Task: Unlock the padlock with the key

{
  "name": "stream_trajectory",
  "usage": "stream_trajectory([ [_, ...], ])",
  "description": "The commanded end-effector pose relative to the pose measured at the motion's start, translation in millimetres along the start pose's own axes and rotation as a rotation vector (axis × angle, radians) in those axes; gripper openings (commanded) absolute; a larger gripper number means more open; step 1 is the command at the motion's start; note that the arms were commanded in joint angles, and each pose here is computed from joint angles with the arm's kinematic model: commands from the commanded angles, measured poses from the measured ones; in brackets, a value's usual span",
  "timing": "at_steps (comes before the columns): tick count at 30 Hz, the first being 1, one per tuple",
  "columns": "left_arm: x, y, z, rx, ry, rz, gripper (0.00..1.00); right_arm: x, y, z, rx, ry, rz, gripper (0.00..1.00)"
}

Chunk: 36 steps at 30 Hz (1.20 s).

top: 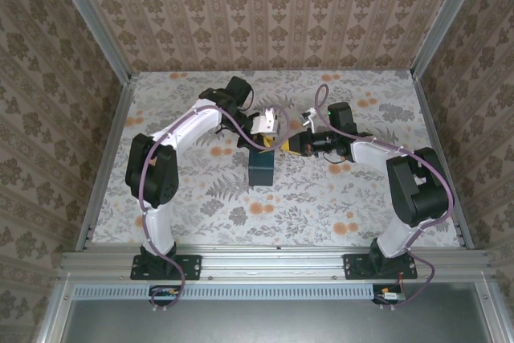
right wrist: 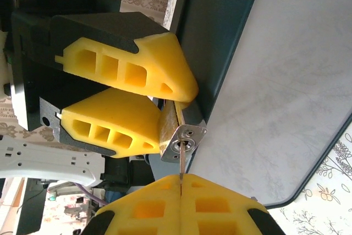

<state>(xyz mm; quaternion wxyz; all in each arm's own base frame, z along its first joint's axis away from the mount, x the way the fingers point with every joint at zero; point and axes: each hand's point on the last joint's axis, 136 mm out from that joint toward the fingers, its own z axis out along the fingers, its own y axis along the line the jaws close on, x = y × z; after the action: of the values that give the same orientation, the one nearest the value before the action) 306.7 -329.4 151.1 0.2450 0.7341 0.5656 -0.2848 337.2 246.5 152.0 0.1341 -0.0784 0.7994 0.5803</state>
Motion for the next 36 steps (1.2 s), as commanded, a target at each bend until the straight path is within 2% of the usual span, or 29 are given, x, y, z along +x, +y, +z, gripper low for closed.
stream_trajectory([
  [1,-5,-22,12,0.083,-0.035,-0.023,0.27,-8,15,5,-0.057,-0.004,-0.043,0.00],
  [9,-9,-23,13,0.090,-0.062,-0.013,0.27,-5,13,12,-0.026,0.022,-0.070,0.00],
  [15,-9,-26,13,0.092,-0.068,0.000,0.27,-12,18,18,-0.069,0.035,-0.047,0.00],
  [22,2,-27,8,0.082,-0.039,0.030,0.26,-3,11,4,-0.012,0.064,-0.057,0.00],
  [36,-2,-39,3,0.130,-0.031,0.104,0.25,1,17,-2,-0.079,0.123,-0.070,0.00],
])
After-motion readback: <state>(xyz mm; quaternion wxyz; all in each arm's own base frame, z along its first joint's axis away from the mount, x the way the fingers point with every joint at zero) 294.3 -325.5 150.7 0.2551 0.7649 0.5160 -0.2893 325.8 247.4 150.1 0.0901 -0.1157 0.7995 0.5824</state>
